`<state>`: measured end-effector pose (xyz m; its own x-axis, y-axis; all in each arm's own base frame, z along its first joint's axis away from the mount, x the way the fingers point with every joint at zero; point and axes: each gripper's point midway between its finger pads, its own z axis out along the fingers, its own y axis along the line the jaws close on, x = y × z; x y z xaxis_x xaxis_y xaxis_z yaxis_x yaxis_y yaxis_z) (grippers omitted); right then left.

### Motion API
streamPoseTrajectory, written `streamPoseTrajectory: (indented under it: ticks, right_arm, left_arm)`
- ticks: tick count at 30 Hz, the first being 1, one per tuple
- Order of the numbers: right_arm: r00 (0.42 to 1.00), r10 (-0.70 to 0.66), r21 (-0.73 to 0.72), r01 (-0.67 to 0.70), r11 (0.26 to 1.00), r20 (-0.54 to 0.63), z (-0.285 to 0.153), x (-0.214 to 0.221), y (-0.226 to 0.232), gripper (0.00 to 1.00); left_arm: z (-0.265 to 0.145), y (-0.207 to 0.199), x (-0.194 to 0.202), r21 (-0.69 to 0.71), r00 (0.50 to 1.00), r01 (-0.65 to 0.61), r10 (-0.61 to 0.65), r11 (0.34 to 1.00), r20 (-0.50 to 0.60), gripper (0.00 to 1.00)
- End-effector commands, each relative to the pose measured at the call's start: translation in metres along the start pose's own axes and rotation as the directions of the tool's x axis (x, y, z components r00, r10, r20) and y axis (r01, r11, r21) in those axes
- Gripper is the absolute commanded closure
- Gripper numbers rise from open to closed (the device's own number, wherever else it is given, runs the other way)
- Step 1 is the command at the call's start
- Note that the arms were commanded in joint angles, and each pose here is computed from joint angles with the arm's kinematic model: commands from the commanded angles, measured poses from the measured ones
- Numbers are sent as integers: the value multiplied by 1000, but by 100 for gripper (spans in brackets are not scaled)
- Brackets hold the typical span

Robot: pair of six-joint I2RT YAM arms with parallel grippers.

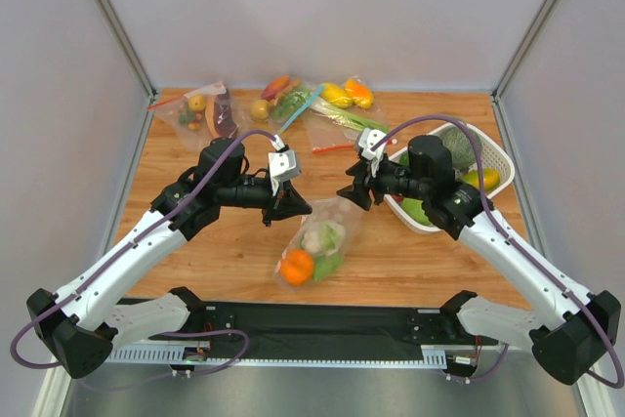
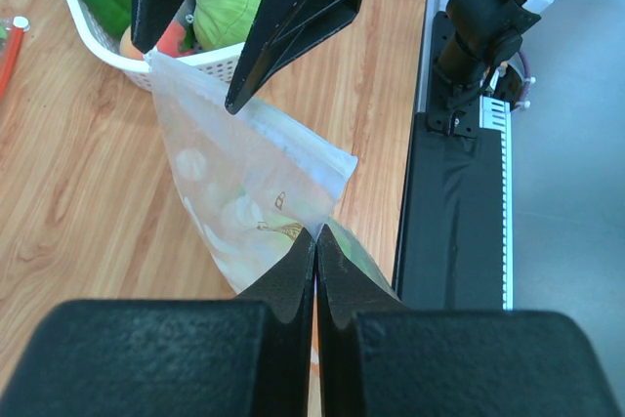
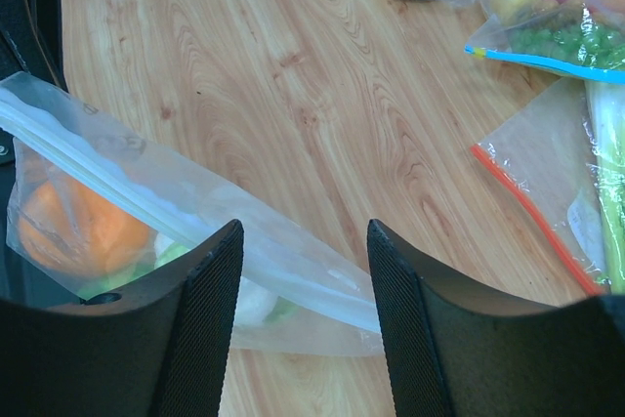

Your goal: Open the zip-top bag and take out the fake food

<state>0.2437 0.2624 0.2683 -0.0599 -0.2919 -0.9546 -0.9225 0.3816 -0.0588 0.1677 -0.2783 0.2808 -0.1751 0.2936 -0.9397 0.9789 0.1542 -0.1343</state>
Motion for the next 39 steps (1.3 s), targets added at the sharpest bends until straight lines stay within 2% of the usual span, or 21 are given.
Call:
streamPoseTrajectory:
  ticks: [1,9,29,39]
  right_arm:
    - [999,-18,25,17,1000,39,-7,-13,-2,44]
    - [999,-26,73,22,997,46,-13,-18,-8,41]
    - [999,-30,41,28,999,43,-7,-19,-7,39]
    - [1000,-8,-50,9,999,28,3,-9,6,38]
  left_arm:
    - [-5,-8,-16,22,996,-78,77,997,55,100]
    - [-5,-8,-16,23,995,-78,77,997,56,100]
    - [-4,-10,-15,33,996,-79,77,996,52,100]
    - [-3,-9,-14,33,996,-74,73,997,48,100]
